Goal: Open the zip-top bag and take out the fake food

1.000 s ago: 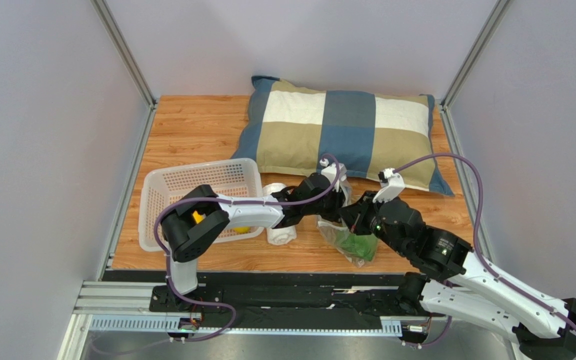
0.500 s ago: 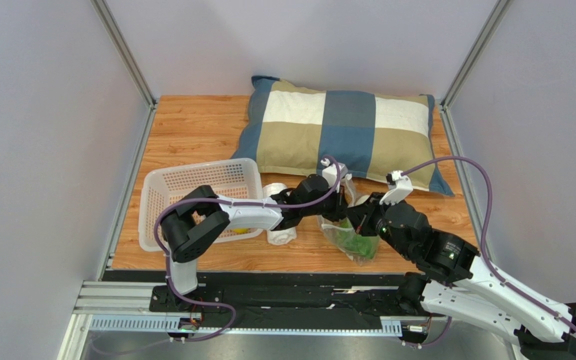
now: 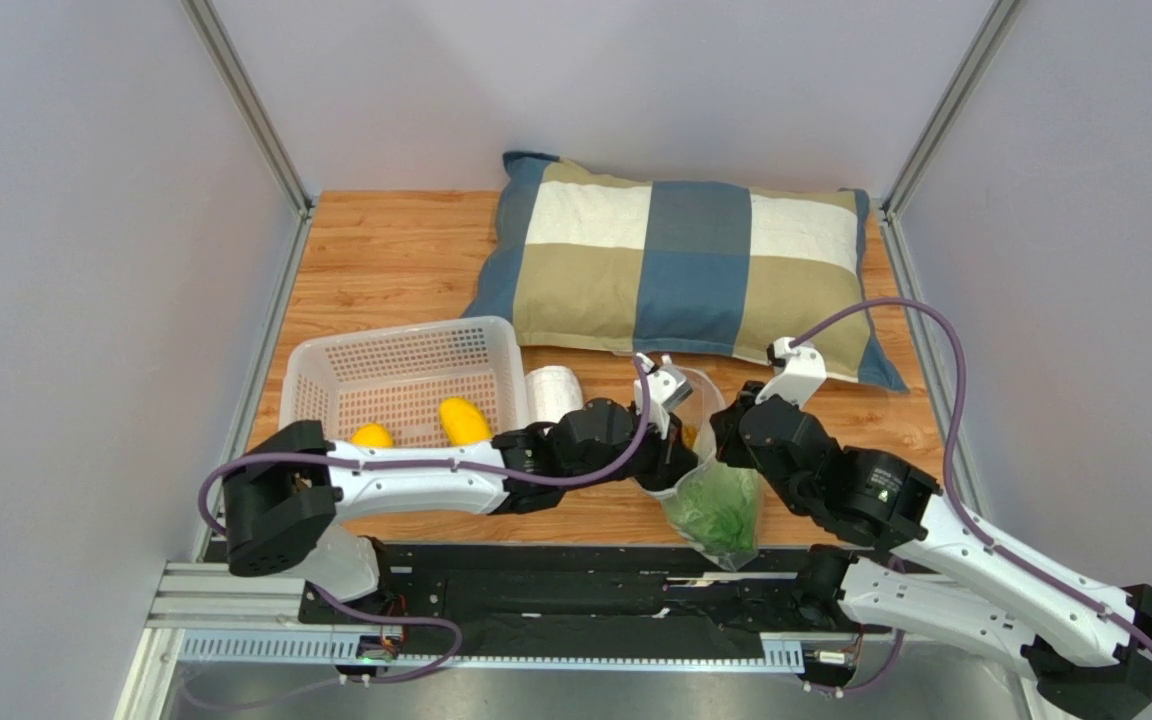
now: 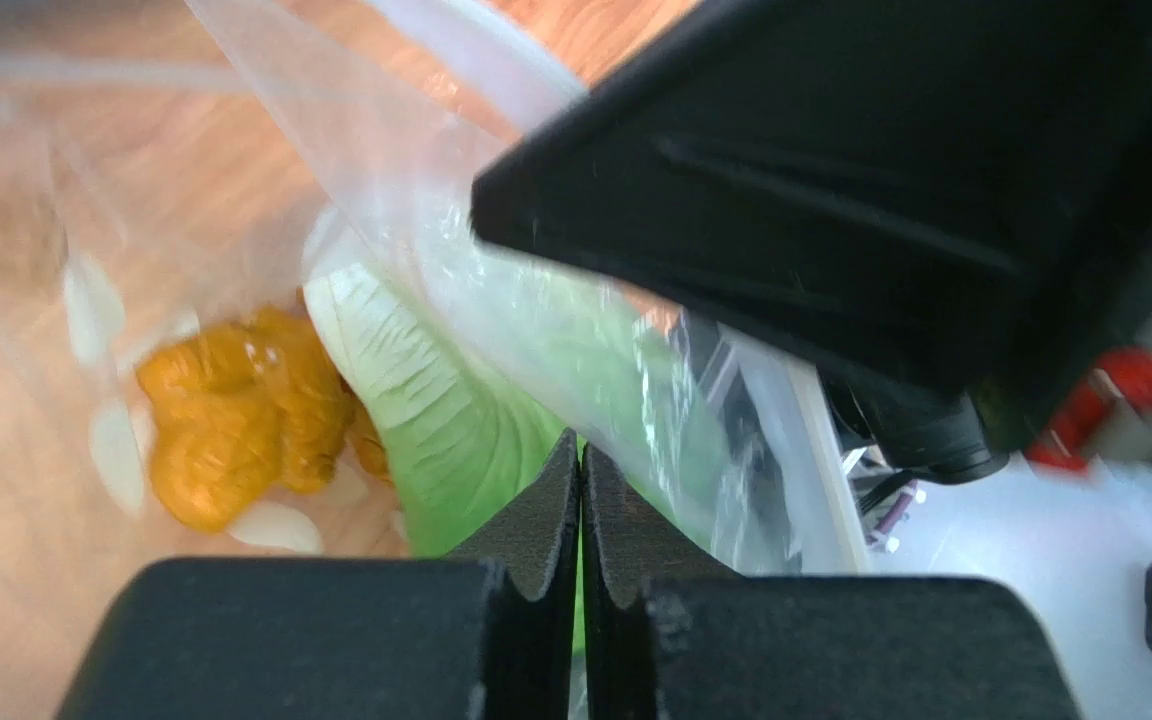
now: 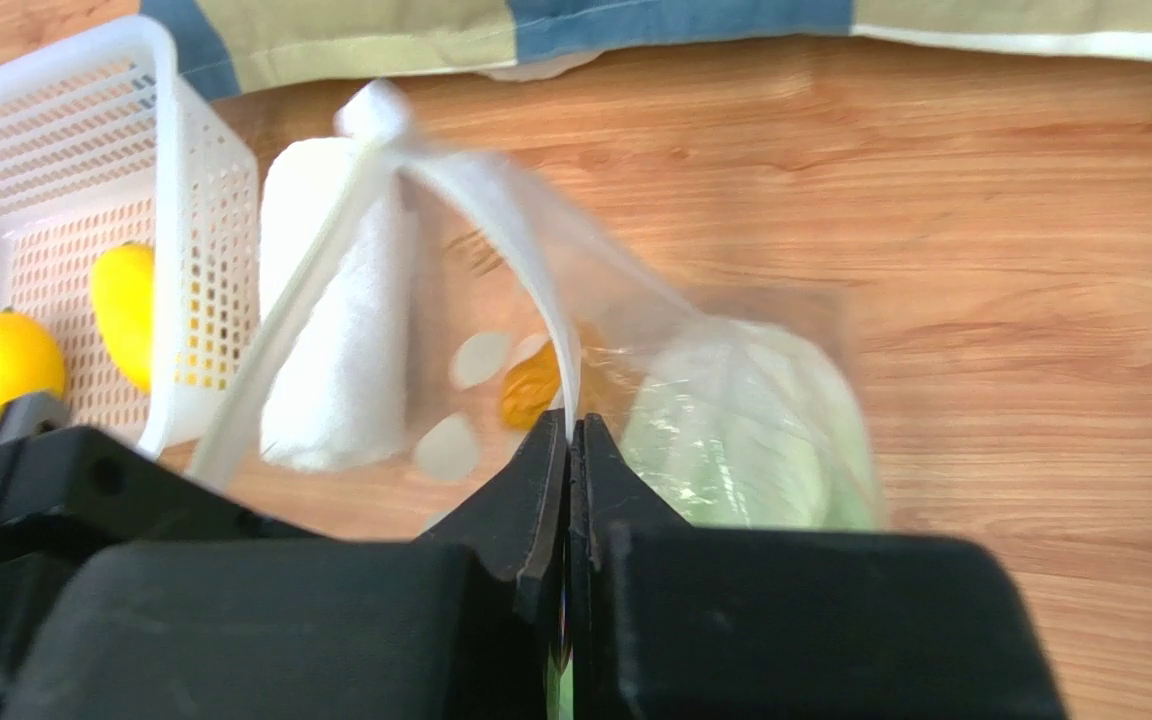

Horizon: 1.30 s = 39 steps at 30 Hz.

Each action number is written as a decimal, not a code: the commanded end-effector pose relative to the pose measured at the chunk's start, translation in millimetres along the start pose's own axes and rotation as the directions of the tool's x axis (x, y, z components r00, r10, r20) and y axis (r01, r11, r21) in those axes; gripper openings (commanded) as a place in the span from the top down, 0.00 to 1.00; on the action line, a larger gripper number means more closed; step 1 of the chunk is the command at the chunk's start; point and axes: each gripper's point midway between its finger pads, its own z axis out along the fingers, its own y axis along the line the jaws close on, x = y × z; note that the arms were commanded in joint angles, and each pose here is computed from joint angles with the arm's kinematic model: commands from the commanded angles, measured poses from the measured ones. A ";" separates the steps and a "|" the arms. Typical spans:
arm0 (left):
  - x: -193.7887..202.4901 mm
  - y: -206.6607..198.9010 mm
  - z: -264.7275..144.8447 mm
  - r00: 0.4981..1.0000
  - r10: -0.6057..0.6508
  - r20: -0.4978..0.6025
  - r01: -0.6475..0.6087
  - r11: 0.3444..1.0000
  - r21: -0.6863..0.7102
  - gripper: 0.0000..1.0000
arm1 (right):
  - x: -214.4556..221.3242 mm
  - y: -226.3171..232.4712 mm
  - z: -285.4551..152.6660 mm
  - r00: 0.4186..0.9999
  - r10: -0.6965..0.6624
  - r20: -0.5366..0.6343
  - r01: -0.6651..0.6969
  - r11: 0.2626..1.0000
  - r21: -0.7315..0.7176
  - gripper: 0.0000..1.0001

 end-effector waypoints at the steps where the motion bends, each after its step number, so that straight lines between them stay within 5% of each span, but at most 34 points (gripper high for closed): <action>1: 0.0 3.0 -13.8 0.997 0.072 0.030 -0.070 0.995 -0.066 1.00 | -44.1 -15.9 -19.7 0.991 0.027 0.130 -0.039 0.995 0.092 1.00; 7: -2.9 8.7 -6.6 0.998 0.053 -0.015 -0.055 0.990 -0.130 1.00 | -48.6 -3.0 -31.2 0.990 0.028 0.137 -0.023 0.999 -0.036 1.00; 8: 10.1 17.1 -6.8 0.994 0.040 -0.100 -0.057 0.984 -0.171 0.98 | -38.8 2.3 -28.1 0.994 0.023 0.105 -0.016 0.998 -0.068 1.00; 12: 8.5 25.5 13.7 0.985 -0.080 -0.150 0.047 0.976 -0.214 0.69 | -25.9 18.0 -20.7 0.998 0.029 0.064 -0.020 0.991 -0.133 1.00; 15: 2.7 30.8 24.7 0.984 -0.142 -0.112 0.118 0.974 -0.192 0.27 | -20.8 25.9 -19.3 0.999 0.039 0.038 -0.033 0.986 -0.163 1.00; 17: 2.9 35.6 32.4 0.977 -0.175 -0.118 0.151 0.970 -0.190 0.09 | -20.0 29.7 -20.7 0.998 0.046 0.031 -0.040 0.982 -0.186 1.00; 19: 4.2 39.1 43.7 0.971 -0.192 -0.143 0.159 0.963 -0.217 0.01 | -18.3 29.5 -20.7 0.998 0.054 0.028 -0.047 0.980 -0.191 1.00; 25: 38.0 62.4 56.4 0.947 -0.226 -0.230 0.144 0.935 -0.324 0.03 | -13.3 22.2 -20.0 0.998 0.058 0.027 -0.053 0.983 -0.176 1.00; 34: 55.6 47.9 76.6 0.932 -0.230 -0.280 0.176 0.963 -0.206 0.07 | -5.6 18.6 -14.2 0.998 0.053 0.015 -0.050 0.987 -0.155 1.00; 36: 53.6 50.1 77.8 0.936 -0.224 -0.272 0.168 0.962 -0.215 0.28 | -7.2 16.8 -14.5 0.998 0.054 0.022 -0.050 0.988 -0.147 1.00; 37: 52.0 53.2 76.0 0.938 -0.221 -0.269 0.161 0.960 -0.227 0.56 | -6.1 13.5 -14.3 0.999 0.049 0.021 -0.045 0.990 -0.134 1.00; 39: 48.9 56.6 70.2 0.943 -0.205 -0.263 0.140 0.959 -0.245 0.76 | -10.5 6.3 -15.2 0.998 0.055 0.043 -0.050 0.993 -0.103 1.00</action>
